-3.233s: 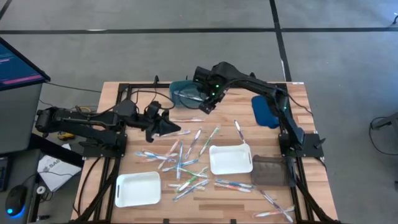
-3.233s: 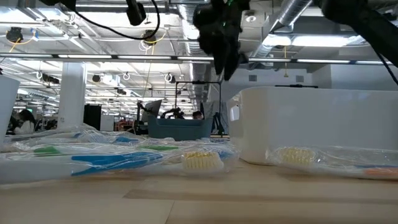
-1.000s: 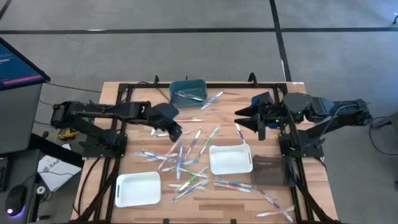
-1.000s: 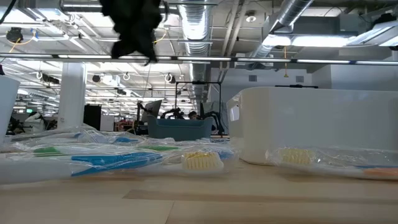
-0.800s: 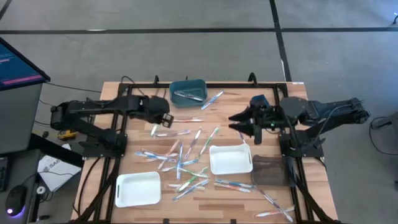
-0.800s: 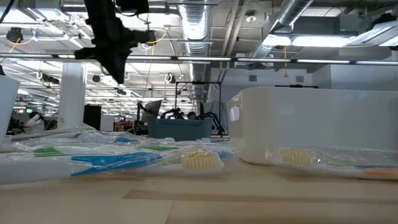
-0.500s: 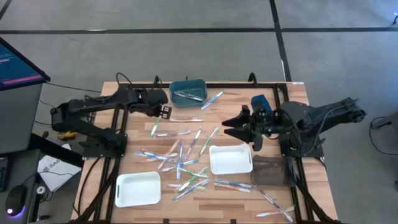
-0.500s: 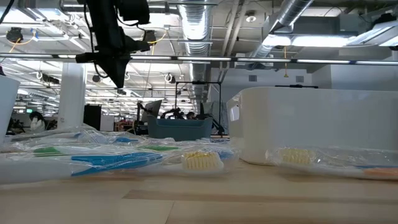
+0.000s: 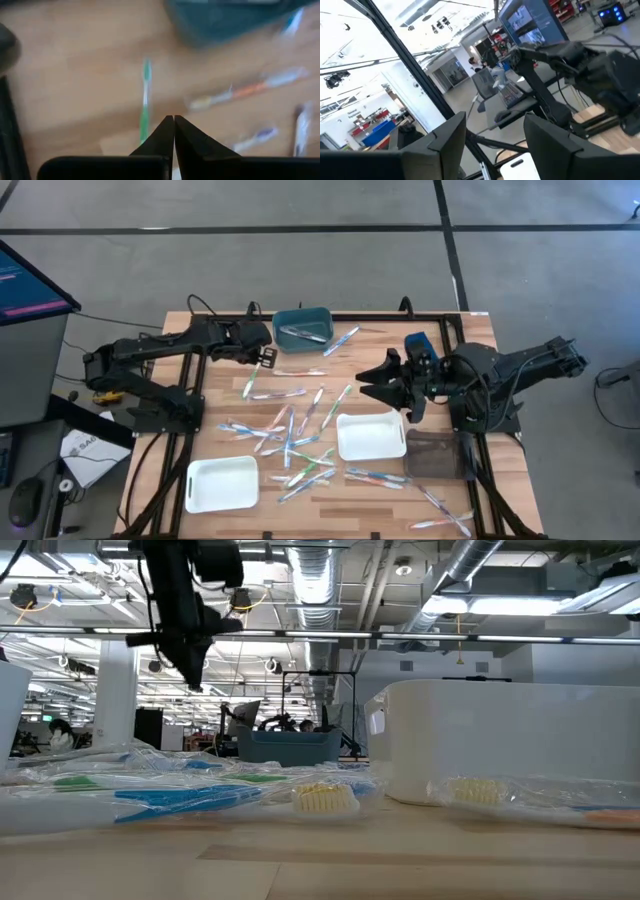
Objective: Pick & Place Toothbrushes
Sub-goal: Put the green toothbrush into the bottom white bin
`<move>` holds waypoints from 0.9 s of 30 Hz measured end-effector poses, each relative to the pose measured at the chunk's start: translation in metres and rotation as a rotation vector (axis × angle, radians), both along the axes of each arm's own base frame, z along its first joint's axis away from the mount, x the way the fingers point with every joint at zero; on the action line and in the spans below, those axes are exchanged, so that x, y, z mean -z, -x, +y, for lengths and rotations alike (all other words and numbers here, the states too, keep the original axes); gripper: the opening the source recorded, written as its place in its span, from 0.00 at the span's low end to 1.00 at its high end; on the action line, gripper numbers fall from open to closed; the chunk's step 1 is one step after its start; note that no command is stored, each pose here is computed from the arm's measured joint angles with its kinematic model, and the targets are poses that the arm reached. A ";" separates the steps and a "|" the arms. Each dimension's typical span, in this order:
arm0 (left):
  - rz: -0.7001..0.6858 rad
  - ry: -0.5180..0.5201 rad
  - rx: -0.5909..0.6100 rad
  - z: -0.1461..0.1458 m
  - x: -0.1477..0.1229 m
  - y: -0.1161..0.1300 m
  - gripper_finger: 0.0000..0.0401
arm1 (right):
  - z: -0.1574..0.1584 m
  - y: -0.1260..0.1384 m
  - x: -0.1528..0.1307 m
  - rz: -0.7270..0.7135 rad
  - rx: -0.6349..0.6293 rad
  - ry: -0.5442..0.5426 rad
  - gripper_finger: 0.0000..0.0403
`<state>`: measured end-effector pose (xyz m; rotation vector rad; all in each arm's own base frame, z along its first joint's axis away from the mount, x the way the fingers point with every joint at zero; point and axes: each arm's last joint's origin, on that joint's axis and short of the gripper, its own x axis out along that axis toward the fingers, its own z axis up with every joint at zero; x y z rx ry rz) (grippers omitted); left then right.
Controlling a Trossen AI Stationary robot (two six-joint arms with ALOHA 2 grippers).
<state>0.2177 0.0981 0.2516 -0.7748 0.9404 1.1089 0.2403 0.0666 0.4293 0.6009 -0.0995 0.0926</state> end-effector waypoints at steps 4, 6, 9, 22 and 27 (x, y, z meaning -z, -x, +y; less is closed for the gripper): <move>0.023 0.199 0.000 0.003 0.032 0.003 0.02 | -0.005 -0.001 0.000 0.000 0.024 0.000 0.49; 0.066 0.251 -0.009 0.006 0.048 0.006 0.02 | -0.007 -0.002 0.000 -0.001 0.031 -0.005 0.49; 0.126 0.279 -0.019 0.009 0.065 0.013 0.05 | -0.010 -0.002 0.000 -0.003 0.042 -0.007 0.48; 0.001 0.185 0.050 0.011 0.062 0.004 0.43 | -0.011 -0.003 -0.002 -0.019 0.043 -0.013 0.48; 0.012 0.162 0.035 0.014 0.063 0.004 0.50 | -0.011 -0.003 -0.002 -0.017 0.044 -0.012 0.48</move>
